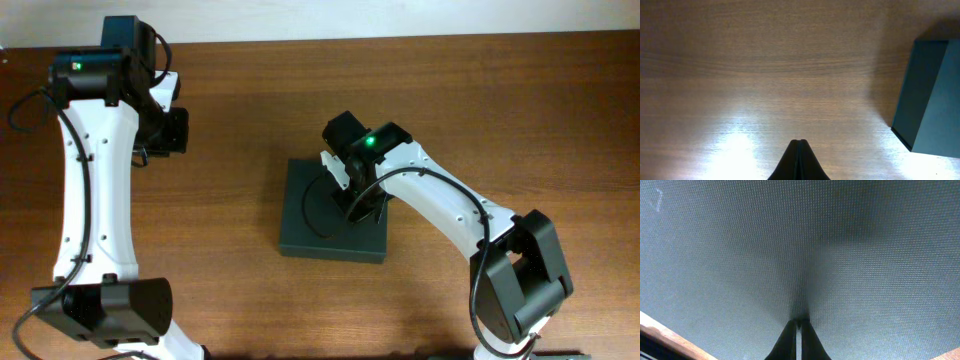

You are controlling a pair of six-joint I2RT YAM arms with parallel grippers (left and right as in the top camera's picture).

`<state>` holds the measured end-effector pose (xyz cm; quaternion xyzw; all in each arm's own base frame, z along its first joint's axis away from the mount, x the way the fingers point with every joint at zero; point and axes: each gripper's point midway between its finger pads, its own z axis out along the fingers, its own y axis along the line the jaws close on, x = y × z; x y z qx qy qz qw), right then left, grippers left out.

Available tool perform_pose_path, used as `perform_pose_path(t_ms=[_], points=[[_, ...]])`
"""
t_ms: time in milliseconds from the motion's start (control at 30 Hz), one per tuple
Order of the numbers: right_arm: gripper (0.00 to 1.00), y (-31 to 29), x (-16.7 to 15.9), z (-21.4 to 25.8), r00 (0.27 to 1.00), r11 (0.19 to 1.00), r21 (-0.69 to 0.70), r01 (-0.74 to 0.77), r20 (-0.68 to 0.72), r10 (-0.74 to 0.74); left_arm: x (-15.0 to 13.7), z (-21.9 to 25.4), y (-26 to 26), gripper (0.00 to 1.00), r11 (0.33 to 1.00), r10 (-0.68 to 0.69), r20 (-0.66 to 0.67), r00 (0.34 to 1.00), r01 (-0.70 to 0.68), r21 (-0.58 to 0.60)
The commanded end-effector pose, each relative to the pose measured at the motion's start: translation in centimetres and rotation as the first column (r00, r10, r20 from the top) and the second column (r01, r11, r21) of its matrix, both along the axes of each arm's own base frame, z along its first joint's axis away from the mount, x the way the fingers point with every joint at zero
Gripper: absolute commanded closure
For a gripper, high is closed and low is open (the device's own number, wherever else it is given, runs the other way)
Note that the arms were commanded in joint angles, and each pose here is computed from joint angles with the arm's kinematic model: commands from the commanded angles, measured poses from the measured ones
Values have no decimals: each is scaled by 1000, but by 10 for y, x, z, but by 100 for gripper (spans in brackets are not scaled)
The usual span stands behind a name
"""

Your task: Pack container

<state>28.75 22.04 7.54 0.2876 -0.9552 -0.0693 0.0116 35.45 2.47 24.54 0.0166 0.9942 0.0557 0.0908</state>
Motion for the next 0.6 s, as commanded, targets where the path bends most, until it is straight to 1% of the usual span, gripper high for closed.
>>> perform_pose_path(t_ms=[0,67,167,233,300,433,567], points=[[96,-17,-12,-32,996,995,-101,10,-84,-18,-9,20,0,98,1000,12,61,998,-12,-13],[96,-29,7,-14,999,991,-130,41,-16,-43,-14,28,-2,98,1000,8,86,996,-6,-21],[96,-55,37,22,987,979,-145,141,102,-127,-21,43,-16,98,994,-59,144,988,71,-79],[96,-71,53,50,967,973,-98,208,171,-189,-28,50,-22,98,989,-87,186,979,107,-98],[96,-93,64,77,937,960,-48,277,235,-259,-35,52,-24,98,989,-98,217,971,120,-91],[96,-140,67,125,863,922,32,386,341,-373,-59,45,-26,98,987,-102,284,953,132,-90],[96,-166,53,159,804,906,90,415,430,-411,-87,32,-35,98,978,-124,364,923,175,-112]])
